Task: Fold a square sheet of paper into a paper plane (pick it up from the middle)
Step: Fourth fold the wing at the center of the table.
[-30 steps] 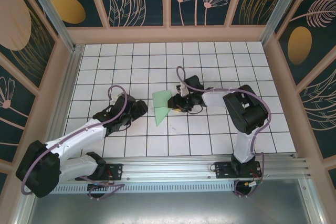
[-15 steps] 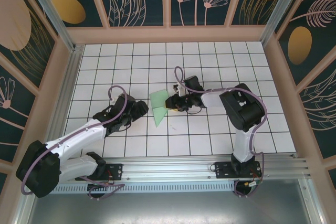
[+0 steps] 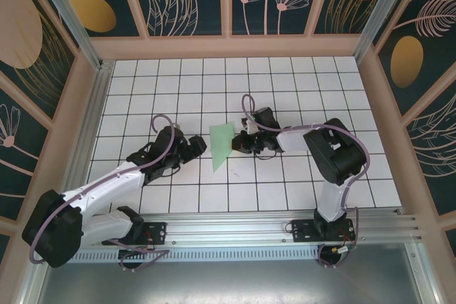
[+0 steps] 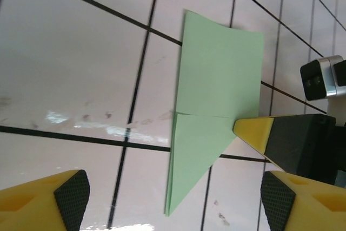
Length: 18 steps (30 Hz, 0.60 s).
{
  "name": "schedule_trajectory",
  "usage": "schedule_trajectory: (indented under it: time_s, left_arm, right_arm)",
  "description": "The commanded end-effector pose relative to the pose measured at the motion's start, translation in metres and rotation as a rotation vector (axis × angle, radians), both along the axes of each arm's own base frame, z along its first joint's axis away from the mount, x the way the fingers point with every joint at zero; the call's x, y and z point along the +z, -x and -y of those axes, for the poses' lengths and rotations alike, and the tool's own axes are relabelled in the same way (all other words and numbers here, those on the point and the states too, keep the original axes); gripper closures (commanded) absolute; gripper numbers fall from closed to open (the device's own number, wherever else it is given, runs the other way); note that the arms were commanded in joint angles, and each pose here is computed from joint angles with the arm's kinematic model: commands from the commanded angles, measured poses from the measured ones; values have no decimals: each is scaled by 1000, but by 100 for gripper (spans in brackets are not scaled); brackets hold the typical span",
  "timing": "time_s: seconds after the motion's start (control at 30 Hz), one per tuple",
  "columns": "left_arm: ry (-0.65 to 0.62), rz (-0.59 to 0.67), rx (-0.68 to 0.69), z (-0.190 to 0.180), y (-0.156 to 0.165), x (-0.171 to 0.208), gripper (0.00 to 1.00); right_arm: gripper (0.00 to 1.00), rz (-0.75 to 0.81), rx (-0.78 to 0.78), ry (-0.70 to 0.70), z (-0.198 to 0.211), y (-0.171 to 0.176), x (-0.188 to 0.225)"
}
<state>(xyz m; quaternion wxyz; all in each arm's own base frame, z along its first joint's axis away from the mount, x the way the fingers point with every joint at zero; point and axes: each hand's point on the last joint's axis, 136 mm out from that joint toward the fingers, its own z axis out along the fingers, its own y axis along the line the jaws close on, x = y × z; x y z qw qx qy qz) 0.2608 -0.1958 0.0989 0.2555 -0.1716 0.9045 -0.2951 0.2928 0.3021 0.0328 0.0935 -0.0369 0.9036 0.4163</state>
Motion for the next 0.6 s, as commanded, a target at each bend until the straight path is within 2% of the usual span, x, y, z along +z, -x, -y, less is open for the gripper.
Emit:
schedule_trajectory:
  time_s: [0.0, 0.17, 0.3, 0.37, 0.47, 0.57]
  left_arm:
    - [110, 67, -150, 33, 1, 11, 19]
    - [166, 123, -292, 80, 13, 13, 31]
    - [116, 165, -376, 107, 20, 0, 52]
    - [112, 199, -416, 116, 24, -4, 58]
    - [122, 279, -468, 128, 29, -1, 58]
    - [41, 321, -476, 127, 27, -8, 57]
  right_arm:
    - [93, -14, -110, 109, 20, 6, 6]
    - [93, -92, -211, 201, 41, 23, 5]
    - [94, -148, -283, 253, 49, 30, 10]
    - [94, -175, -310, 262, 50, 31, 13]
    - [96, -211, -333, 261, 50, 33, 15]
    - [96, -236, -342, 249, 47, 33, 18]
